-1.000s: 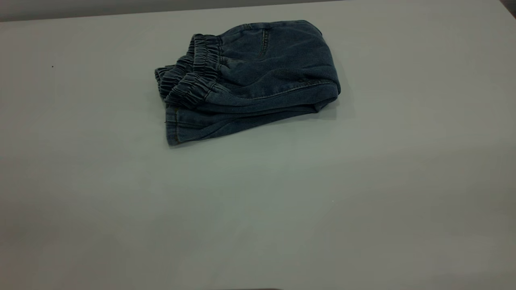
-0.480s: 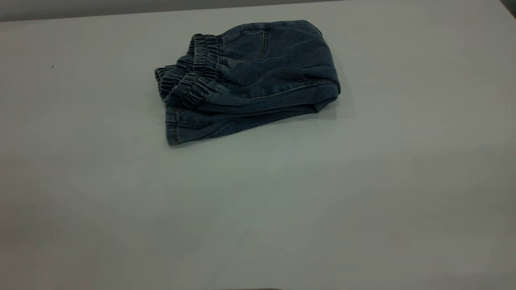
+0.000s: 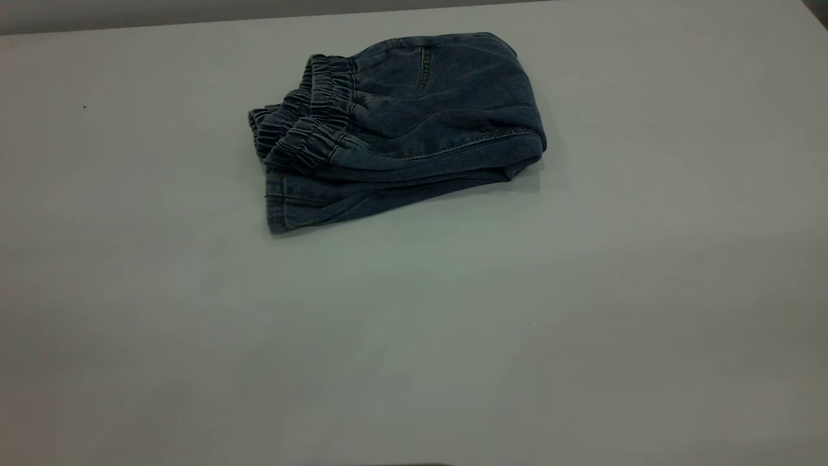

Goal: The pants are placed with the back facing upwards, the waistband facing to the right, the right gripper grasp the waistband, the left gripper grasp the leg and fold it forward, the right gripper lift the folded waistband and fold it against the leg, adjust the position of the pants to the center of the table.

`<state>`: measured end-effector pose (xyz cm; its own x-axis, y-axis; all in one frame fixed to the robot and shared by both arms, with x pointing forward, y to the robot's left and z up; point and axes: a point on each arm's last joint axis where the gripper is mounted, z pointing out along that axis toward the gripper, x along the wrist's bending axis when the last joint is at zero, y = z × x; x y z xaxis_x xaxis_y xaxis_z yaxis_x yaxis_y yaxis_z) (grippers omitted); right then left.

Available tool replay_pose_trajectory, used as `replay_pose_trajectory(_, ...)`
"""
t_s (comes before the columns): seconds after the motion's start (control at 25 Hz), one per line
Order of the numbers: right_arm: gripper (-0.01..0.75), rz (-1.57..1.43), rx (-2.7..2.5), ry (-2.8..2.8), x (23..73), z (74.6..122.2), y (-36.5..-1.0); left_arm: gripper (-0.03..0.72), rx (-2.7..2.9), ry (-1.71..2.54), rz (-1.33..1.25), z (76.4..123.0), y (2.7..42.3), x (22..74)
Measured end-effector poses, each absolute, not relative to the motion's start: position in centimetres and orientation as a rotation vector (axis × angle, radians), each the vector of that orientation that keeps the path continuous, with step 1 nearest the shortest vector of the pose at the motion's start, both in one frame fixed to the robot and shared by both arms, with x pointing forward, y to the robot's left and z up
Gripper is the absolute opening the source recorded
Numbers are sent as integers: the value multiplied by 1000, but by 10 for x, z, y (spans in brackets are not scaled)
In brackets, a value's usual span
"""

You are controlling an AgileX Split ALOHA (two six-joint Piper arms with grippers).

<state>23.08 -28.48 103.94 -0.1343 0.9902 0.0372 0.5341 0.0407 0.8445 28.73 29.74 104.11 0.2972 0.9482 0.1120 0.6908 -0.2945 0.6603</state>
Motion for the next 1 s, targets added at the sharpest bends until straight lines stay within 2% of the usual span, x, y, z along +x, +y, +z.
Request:
replay_pose_trajectory(0.84, 570, 981, 1574, 1695, 231, 1039, -287, 516, 2049, 1482, 706, 1042, 299, 288)
replay_pose_trajectory(1.0, 570, 981, 1574, 1695, 231, 1039, -287, 516, 1927, 1592, 772, 1044, 308, 281)
